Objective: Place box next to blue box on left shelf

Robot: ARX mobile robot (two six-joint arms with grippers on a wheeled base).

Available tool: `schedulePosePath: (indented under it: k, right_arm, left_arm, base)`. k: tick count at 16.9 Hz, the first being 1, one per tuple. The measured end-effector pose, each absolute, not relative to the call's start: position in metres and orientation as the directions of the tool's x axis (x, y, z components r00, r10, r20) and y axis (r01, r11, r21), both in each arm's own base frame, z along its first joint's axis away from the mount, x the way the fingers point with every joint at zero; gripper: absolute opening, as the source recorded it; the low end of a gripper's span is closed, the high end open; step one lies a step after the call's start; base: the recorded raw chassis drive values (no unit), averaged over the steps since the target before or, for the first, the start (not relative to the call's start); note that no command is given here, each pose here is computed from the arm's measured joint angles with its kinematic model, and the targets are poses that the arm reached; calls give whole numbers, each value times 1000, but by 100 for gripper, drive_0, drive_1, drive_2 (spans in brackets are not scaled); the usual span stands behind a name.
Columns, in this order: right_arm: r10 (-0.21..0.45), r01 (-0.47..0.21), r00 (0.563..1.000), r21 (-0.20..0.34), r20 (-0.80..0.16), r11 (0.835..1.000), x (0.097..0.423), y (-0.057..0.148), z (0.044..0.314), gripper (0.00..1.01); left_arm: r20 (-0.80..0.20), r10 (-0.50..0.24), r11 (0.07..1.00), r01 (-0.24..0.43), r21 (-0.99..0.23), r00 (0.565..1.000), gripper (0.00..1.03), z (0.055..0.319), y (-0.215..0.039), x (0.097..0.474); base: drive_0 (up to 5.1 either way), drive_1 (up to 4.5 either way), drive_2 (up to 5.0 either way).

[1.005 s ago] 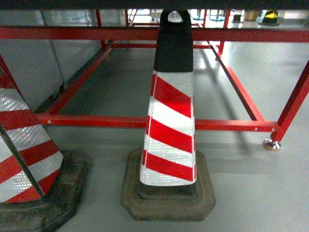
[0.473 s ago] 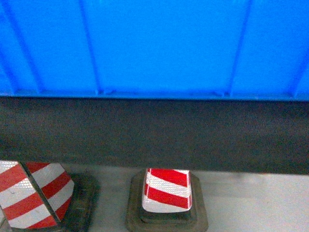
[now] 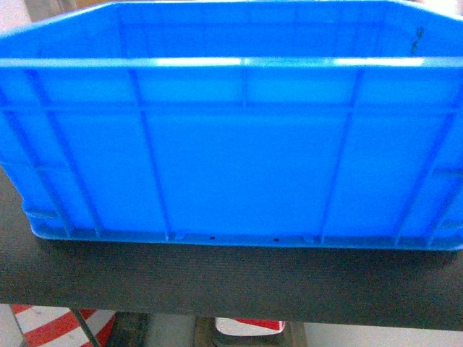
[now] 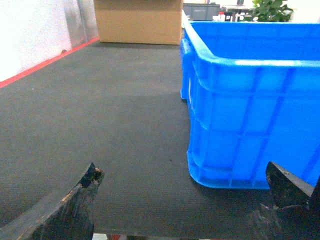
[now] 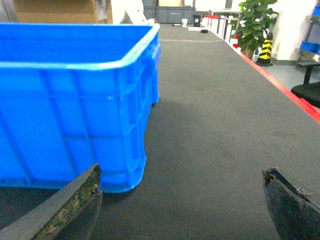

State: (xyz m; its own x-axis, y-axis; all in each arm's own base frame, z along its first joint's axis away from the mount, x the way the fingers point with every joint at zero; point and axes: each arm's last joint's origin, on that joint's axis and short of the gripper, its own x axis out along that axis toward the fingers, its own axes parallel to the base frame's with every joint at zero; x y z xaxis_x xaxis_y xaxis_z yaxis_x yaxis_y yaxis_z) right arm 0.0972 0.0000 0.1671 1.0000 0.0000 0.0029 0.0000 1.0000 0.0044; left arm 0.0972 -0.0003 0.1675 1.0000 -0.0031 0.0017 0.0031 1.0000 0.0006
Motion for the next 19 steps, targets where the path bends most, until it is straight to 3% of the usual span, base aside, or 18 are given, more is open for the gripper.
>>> schedulePosePath:
  k: [19]
  right_arm:
    - [0, 0, 1000, 3, 2, 1000, 97, 0, 167, 98]
  left_arm:
    - [3, -2, 1000, 2, 0, 1000, 98, 168, 0, 97]
  base:
    - [0, 0, 0]
